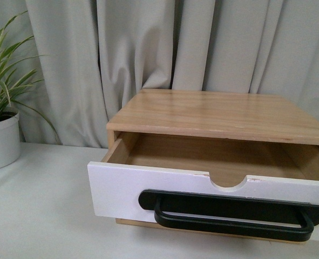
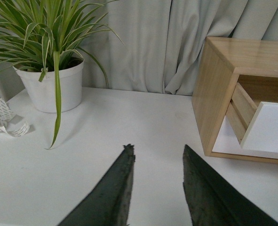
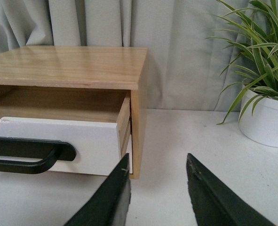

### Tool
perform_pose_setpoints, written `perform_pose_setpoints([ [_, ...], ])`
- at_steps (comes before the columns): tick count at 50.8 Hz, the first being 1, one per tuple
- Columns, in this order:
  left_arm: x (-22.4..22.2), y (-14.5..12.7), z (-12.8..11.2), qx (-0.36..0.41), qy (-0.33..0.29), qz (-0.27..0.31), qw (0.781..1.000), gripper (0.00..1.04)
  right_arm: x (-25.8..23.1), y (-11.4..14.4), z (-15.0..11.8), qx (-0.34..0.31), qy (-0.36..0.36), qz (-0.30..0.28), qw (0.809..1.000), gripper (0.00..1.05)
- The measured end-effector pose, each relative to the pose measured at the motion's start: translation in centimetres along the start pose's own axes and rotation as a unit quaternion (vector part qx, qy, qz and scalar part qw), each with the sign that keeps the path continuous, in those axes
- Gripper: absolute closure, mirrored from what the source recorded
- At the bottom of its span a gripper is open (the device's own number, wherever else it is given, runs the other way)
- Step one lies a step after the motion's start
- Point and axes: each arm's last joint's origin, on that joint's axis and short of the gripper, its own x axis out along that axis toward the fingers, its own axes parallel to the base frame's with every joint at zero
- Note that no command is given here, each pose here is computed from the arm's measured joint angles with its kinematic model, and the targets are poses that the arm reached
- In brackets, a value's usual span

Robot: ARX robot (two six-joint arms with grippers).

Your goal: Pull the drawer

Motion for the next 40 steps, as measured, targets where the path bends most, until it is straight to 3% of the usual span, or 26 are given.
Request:
perform_pose_setpoints([
  [4,0.00,0.00,0.00,0.000,0.000,0.000,1.000,0.54,0.00,0.00,0.00,0.000,0.000,0.000,1.000,0.54],
  [11,0.00,0.00,0.00,-0.001,0.000,0.000,1.000,0.20,0.00,0.00,0.00,0.000,0.000,0.000,1.000,0.20],
  [15,0.00,0.00,0.00,0.000,0.000,0.000,1.000,0.06,0.00,0.00,0.00,0.000,0.000,0.000,1.000,0.07],
  [40,0.00,0.00,0.00,-0.001,0.000,0.000,1.000,0.06,0.00,0.00,0.00,0.001,0.000,0.000,1.000,0.09],
])
